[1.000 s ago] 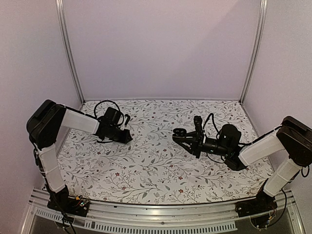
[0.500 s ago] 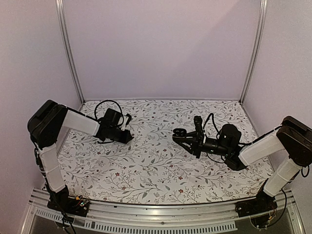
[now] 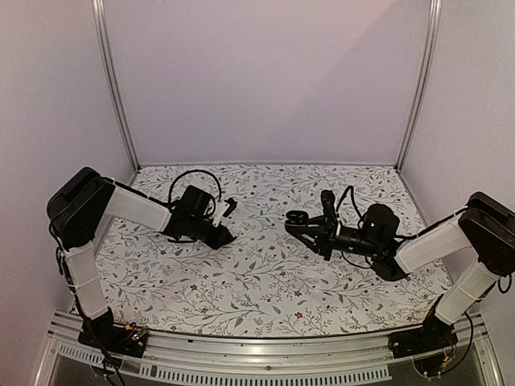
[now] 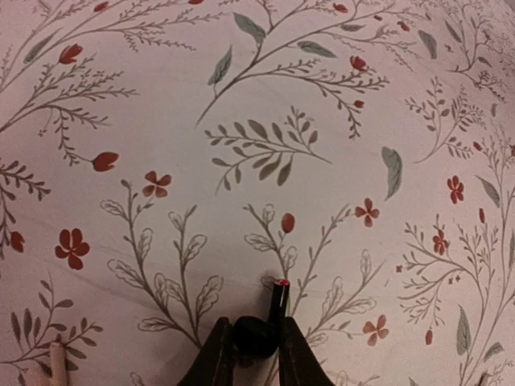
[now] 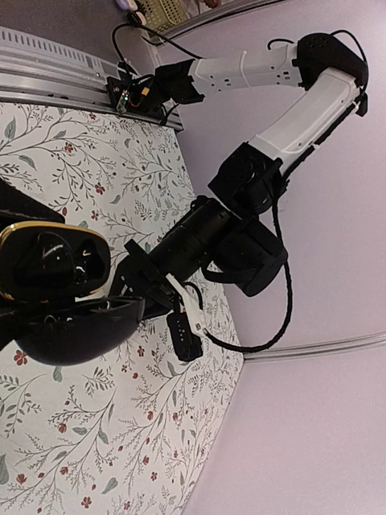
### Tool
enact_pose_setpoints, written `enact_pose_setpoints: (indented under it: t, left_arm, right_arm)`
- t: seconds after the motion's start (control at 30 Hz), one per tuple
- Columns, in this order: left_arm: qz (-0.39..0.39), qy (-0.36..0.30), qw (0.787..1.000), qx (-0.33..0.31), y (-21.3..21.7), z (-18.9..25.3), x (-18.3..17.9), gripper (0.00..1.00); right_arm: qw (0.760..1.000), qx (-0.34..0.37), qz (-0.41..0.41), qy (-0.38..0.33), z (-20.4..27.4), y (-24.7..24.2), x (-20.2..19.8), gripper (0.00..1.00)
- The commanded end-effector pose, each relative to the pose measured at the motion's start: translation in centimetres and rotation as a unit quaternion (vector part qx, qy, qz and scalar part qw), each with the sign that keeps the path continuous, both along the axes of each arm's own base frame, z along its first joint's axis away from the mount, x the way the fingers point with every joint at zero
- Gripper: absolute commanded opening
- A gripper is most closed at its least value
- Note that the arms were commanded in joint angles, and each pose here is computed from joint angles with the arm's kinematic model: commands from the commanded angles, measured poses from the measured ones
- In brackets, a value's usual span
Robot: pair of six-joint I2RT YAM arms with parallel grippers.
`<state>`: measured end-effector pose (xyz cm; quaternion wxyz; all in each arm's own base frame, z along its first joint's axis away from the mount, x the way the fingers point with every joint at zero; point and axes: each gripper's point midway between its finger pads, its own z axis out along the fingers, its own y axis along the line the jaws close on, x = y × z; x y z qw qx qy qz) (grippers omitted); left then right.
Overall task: Insert the wireless bluetooth earbuds into the charging case
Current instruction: Move the left earbud to the center of the board.
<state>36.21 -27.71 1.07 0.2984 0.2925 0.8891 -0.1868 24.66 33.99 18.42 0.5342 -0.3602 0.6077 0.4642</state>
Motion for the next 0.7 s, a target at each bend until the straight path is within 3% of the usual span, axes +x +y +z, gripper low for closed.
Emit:
enact_pose_setpoints:
  t: [0.0, 0.17, 0.37, 0.67]
  left_arm:
    - [-0.105, 0.034, 0.994, 0.025, -1.9, -1.3, -5.6, 0.18]
    - [-0.174, 0.045, 0.983, 0.019, -3.2, -1.5, -9.0, 0.23]
    - [-0.138, -0.015, 0.990, 0.021, -2.9, 0.6, -6.8, 0.45]
    - [-0.093, -0.033, 0.995, 0.012, -2.0, 1.4, -7.0, 0.48]
  right_arm:
    - [1.000, 0.009, -0.004, -0.009, 0.9, -0.6, -0.1, 0.00]
    - [1.000, 0.007, -0.005, -0.007, 0.9, -0.9, -0.3, 0.00]
    - [1.000, 0.007, -0.005, -0.007, 1.0, -1.0, -0.4, 0.00]
    - [1.000, 0.008, -0.011, -0.006, 1.1, -1.4, -0.4, 0.00]
